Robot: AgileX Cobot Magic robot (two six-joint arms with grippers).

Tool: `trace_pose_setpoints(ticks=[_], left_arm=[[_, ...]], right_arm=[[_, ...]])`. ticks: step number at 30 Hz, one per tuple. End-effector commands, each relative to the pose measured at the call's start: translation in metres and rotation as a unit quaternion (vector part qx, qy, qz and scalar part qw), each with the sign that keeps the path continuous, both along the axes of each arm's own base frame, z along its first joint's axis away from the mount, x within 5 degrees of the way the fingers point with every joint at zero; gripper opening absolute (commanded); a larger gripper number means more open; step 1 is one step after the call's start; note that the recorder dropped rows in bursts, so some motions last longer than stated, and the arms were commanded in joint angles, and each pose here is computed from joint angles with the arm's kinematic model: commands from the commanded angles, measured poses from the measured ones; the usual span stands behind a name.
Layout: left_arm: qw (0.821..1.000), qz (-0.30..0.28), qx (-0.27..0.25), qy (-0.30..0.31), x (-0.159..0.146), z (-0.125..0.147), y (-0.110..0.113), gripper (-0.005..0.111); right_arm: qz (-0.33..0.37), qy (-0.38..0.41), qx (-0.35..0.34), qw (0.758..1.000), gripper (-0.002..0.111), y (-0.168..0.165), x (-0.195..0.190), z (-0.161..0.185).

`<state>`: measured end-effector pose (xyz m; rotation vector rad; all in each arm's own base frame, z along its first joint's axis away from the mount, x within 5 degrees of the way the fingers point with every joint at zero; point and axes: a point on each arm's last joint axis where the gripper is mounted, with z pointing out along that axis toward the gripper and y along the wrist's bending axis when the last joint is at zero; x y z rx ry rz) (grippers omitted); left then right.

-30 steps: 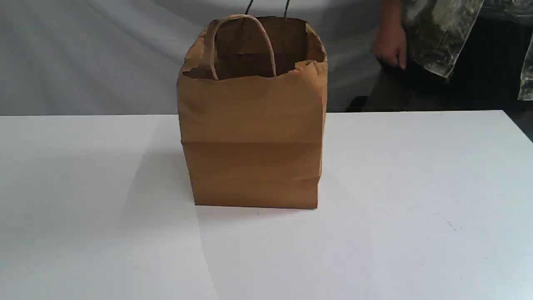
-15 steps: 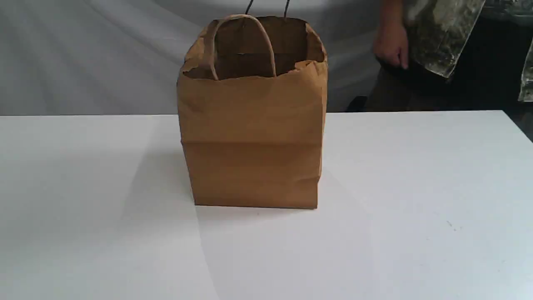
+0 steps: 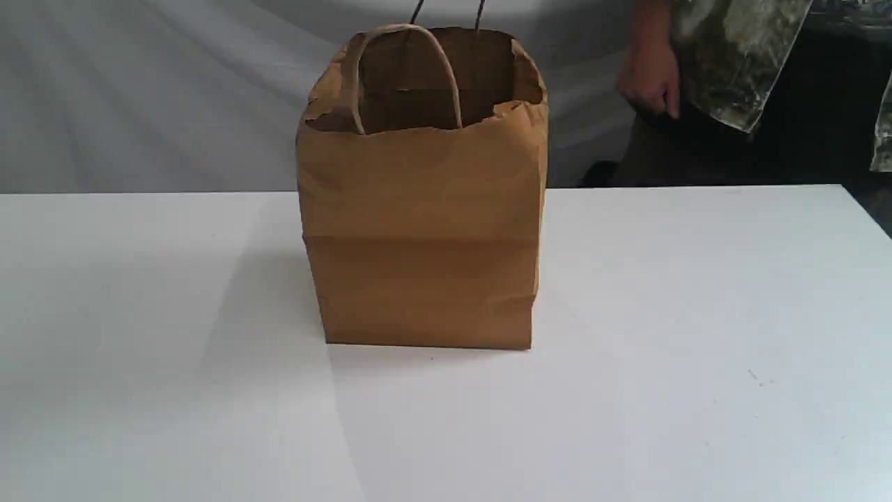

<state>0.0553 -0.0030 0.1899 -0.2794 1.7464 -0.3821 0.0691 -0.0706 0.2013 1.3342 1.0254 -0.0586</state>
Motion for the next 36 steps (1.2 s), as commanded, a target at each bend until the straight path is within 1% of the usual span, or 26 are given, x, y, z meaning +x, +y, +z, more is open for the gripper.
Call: trace_pose_setpoints(ticks=[1,3,6,9,12,15,17,22,36], left_arm=[[0.998,-0.011,0.044,-0.034,0.001,0.004,-0.001,0.0],[0.997,-0.02,0.058,-0.055,0.001,0.008,-0.002,0.0],[0.994,-0.03,0.049,-0.09,0.001,0.014,-0.004,0.0],[0.994,-0.033,0.059,-0.086,0.001,0.013,-0.005,0.0],[0.99,-0.052,0.114,-0.061,0.0,0.007,-0.006,0.0],[0.98,-0.088,0.173,-0.047,-0.001,0.002,-0.01,0.0],[0.979,-0.098,0.175,-0.045,-0.002,0.001,-0.012,0.0],[0.979,-0.098,0.177,-0.033,-0.002,-0.001,-0.012,0.0],[0.978,-0.098,0.179,-0.035,-0.002,0.0,-0.012,0.0]], right_arm=[[0.004,0.001,-0.003,1.0,0.068,0.0,0.0,0.0],[0.004,0.001,-0.003,1.0,0.068,0.0,0.0,0.0],[0.004,0.001,-0.003,1.0,0.068,0.0,0.0,0.0],[0.004,0.001,-0.003,1.0,0.068,0.0,0.0,0.0],[0.004,0.001,-0.003,1.0,0.068,0.0,0.0,0.0],[0.004,0.001,-0.003,1.0,0.068,0.0,0.0,0.0],[0.004,0.001,-0.003,1.0,0.068,0.0,0.0,0.0],[0.004,0.001,-0.003,1.0,0.068,0.0,0.0,0.0],[0.004,0.001,-0.003,1.0,0.068,0.0,0.0,0.0]])
